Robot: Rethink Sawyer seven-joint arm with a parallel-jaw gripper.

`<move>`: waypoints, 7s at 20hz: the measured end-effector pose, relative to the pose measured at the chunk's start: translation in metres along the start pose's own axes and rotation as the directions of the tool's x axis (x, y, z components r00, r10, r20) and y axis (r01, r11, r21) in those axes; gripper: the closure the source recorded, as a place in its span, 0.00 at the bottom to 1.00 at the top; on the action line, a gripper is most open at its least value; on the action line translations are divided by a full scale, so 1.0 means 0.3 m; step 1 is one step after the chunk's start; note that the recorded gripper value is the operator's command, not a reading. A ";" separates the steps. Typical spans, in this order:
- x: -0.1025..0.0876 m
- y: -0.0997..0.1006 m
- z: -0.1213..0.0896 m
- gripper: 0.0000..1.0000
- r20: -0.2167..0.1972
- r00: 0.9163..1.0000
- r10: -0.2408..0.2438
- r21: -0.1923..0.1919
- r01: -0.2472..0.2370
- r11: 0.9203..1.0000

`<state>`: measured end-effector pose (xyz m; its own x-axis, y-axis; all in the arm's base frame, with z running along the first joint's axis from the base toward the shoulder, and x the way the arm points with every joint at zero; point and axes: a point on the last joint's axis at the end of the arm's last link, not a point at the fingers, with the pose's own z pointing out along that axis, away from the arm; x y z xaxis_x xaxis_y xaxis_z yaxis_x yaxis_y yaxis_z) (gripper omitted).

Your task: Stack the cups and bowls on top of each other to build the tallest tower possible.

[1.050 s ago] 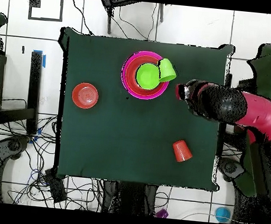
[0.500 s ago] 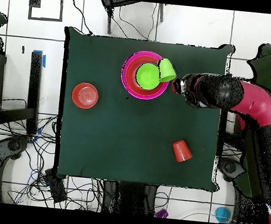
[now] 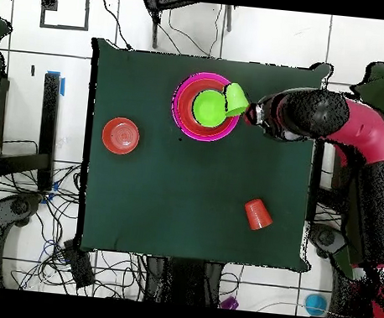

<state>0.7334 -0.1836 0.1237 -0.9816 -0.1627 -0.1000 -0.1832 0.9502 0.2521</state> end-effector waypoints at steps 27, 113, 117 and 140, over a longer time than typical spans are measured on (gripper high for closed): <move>-0.279 0.077 -0.412 0.00 0.264 0.963 -0.062 0.025 0.057 0.998; 0.626 0.167 0.129 0.00 -0.019 0.998 -0.062 -0.005 0.062 0.998; 0.631 0.152 0.139 0.00 -0.021 0.998 -0.056 -0.003 0.056 0.998; 0.475 -0.082 0.089 0.00 0.050 0.998 -0.043 0.126 0.036 0.991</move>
<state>0.5995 -0.2232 0.0776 -0.9690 -0.1897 -0.1583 -0.2102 0.9697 0.1247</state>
